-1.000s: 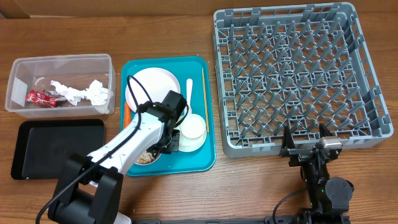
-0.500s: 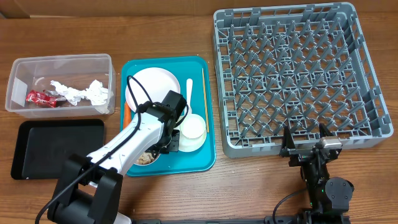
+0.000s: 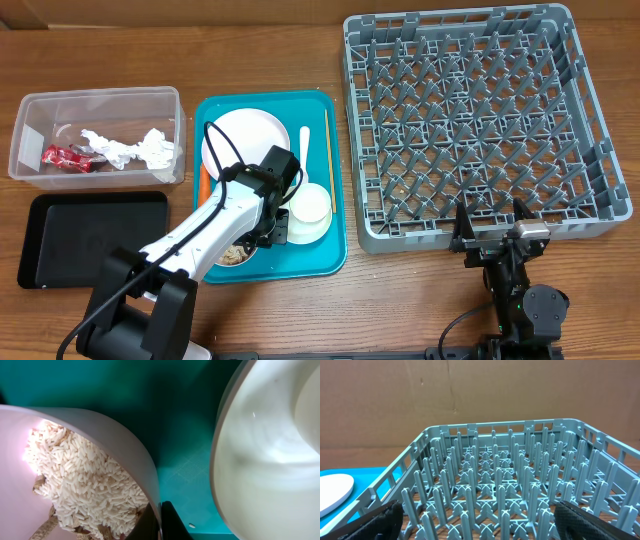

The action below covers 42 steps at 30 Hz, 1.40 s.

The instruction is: Sort waste into correct bins and load items into the dishwasher rack

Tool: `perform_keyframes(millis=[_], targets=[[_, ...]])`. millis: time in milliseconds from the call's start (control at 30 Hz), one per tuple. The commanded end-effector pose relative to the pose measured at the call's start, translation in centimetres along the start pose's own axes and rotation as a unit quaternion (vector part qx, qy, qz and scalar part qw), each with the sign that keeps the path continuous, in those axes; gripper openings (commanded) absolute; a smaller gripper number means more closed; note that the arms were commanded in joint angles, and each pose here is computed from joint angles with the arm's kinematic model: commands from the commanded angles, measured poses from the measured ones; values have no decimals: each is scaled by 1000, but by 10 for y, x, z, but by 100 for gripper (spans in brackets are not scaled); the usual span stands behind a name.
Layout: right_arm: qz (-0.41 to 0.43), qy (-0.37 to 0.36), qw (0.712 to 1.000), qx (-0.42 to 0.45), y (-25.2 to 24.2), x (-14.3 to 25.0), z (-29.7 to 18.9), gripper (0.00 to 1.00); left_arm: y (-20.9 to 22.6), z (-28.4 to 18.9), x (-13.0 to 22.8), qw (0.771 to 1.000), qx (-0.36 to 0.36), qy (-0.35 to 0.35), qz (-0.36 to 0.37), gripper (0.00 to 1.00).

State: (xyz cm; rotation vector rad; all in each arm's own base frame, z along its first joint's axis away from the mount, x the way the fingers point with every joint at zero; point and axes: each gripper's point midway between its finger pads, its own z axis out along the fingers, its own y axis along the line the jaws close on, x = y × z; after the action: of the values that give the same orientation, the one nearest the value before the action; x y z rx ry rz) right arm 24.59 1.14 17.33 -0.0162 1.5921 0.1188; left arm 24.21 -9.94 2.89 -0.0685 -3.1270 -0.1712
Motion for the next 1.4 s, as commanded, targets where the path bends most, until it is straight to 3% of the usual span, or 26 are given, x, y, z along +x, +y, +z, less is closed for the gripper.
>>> perform_keyframes(millis=[0, 133, 1067, 1133, 1200, 1367], targets=[[2, -3, 1000, 6, -3, 1, 0, 100, -4, -6, -2, 1000, 10, -8, 5, 16], [2, -3, 1000, 7, -3, 1, 0, 100, -5, -4, 0, 1000, 13, -4, 4, 25], [2, -3, 1000, 6, -3, 1, 0, 100, -3, 7, 8, 1000, 9, 2, 5, 19], [2, -3, 1000, 6, -3, 1, 0, 100, -3, 7, 8, 1000, 9, 2, 5, 15], [2, -3, 1000, 6, -3, 1, 0, 100, -3, 7, 7, 1000, 8, 1, 6, 4], [2, -3, 1000, 6, -3, 1, 0, 100, -3, 7, 8, 1000, 9, 1, 5, 4]])
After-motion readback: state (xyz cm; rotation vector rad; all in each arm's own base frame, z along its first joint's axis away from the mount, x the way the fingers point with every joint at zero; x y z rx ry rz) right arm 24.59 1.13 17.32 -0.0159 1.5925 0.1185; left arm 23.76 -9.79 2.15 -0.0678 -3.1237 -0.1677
